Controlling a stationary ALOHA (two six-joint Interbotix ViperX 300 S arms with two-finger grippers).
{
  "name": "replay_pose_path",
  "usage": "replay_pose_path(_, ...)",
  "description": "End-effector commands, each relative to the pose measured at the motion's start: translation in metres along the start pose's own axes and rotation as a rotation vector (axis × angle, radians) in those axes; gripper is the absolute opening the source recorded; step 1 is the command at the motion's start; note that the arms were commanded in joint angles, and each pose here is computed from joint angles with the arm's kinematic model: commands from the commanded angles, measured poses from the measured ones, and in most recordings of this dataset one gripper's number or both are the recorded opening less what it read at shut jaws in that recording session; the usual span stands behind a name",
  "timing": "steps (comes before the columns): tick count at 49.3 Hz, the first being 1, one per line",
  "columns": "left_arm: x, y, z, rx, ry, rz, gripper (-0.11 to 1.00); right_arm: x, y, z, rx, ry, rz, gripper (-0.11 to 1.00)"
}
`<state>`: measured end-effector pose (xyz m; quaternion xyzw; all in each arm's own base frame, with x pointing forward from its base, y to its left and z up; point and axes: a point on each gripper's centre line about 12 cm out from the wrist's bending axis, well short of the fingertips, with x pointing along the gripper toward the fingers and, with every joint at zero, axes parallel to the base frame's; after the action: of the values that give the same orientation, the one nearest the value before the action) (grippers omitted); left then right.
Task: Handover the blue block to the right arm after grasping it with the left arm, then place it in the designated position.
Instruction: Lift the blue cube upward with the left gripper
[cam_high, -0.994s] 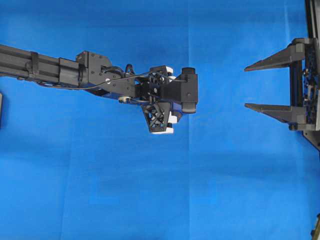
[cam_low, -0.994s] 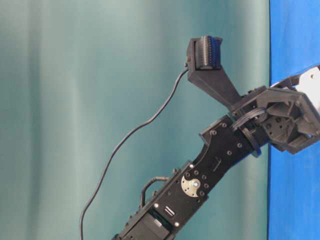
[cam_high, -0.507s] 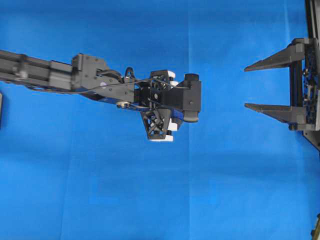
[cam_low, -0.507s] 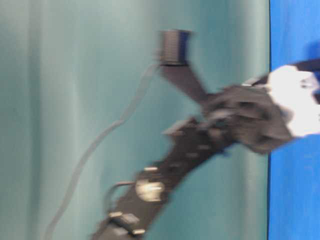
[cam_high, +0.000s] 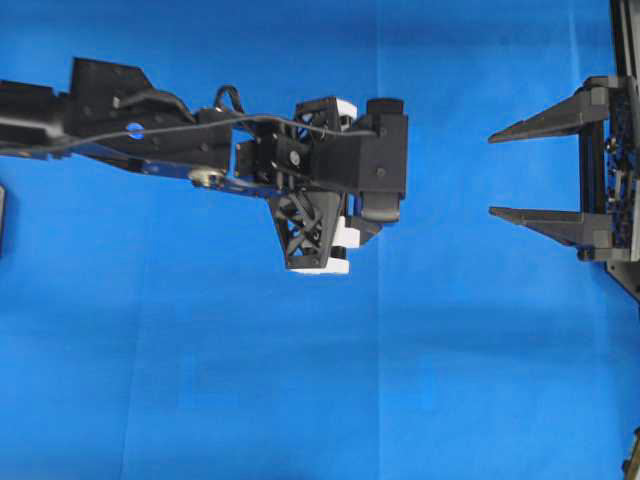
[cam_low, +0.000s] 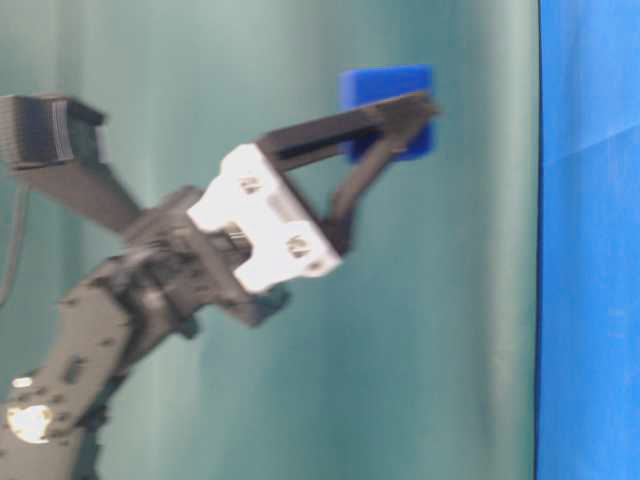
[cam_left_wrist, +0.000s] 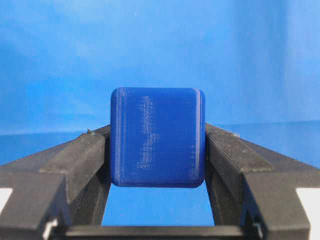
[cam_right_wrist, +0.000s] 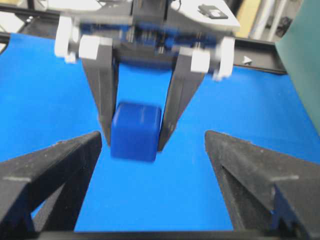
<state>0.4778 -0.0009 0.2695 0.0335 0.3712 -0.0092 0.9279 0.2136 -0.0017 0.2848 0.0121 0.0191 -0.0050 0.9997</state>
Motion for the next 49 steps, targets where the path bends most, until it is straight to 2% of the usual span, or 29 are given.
replay_pose_path(1,-0.03,0.001,0.027,0.002,-0.071,0.003,0.46,0.002,0.0,0.008,0.005,-0.018,0.0,0.98)
replay_pose_path(24,-0.064,0.004,0.052,0.003,-0.105,0.01,0.46,0.003,0.0,0.008,0.002,-0.017,0.0,0.97)
replay_pose_path(49,-0.065,0.007,0.051,0.001,-0.096,0.014,0.46,0.003,0.0,0.007,0.003,-0.015,0.0,0.98)
